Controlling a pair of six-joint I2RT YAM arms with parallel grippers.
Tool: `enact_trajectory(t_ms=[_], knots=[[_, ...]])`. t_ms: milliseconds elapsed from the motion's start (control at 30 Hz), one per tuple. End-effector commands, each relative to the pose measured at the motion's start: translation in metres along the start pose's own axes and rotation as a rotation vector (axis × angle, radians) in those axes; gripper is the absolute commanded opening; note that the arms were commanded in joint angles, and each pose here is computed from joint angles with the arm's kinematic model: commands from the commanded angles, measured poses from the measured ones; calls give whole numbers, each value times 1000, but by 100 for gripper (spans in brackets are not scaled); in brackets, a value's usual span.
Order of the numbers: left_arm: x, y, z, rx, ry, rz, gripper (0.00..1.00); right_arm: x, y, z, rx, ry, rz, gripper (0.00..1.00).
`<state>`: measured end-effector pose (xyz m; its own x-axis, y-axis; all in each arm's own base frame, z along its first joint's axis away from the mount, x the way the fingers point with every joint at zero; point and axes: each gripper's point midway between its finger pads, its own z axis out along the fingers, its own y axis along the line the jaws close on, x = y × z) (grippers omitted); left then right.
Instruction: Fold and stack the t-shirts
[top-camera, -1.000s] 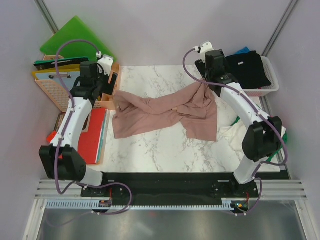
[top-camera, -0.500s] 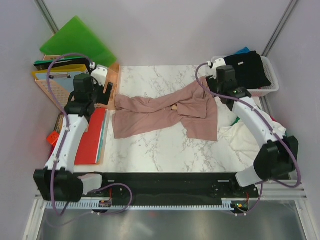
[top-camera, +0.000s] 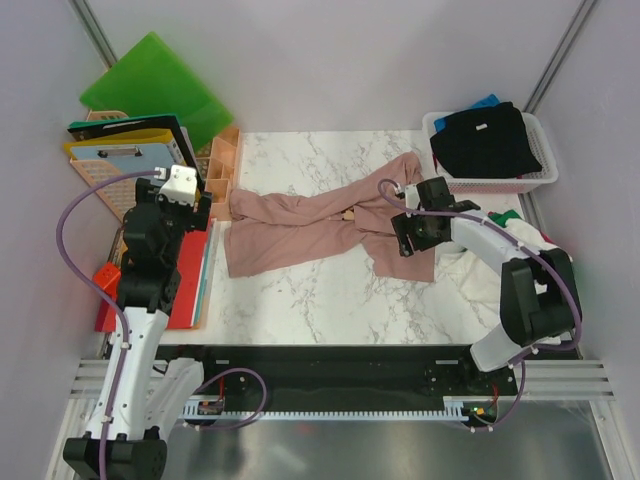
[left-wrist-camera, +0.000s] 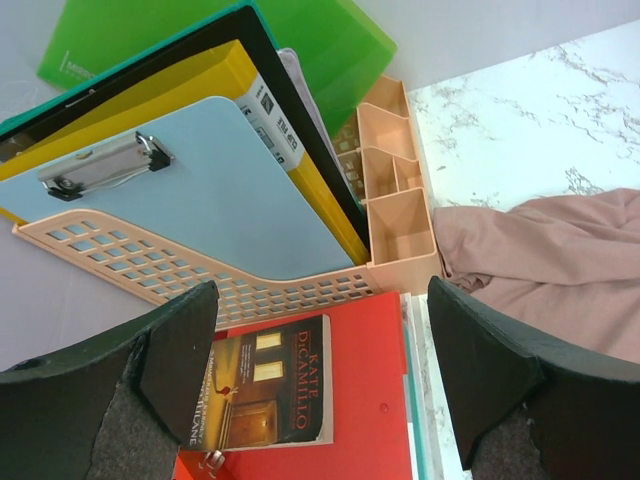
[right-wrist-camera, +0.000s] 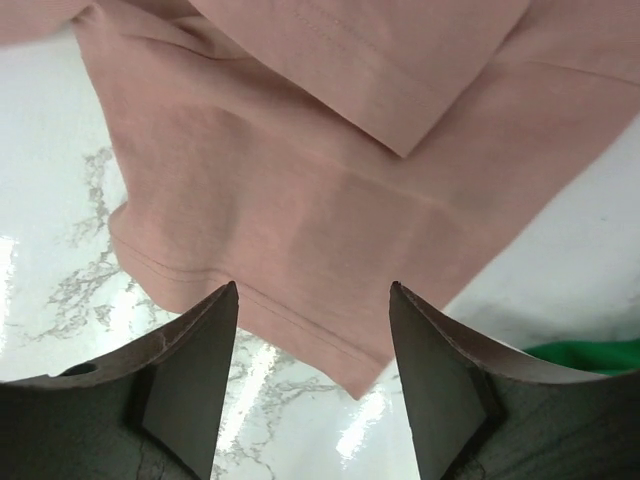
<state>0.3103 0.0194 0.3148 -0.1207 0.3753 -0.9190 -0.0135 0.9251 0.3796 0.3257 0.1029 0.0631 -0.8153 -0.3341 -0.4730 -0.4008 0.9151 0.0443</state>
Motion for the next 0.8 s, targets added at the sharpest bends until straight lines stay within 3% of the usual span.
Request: enact_trajectory(t_ms=[0,267,500,767], knots=[[-17,15,1,-69,-70,10,92,-29,13,1,-88,-74,43,69],[-14,12,0,-47,-55,29,92,-61,-9,24,-35,-102,75,63],[-7,11,-2,-45,-40,65,92,-68,-33,49,30,-66,94,59],[-1,10,-2,-40,-28,93,92,-69,-66,47,72,-80,147,58]])
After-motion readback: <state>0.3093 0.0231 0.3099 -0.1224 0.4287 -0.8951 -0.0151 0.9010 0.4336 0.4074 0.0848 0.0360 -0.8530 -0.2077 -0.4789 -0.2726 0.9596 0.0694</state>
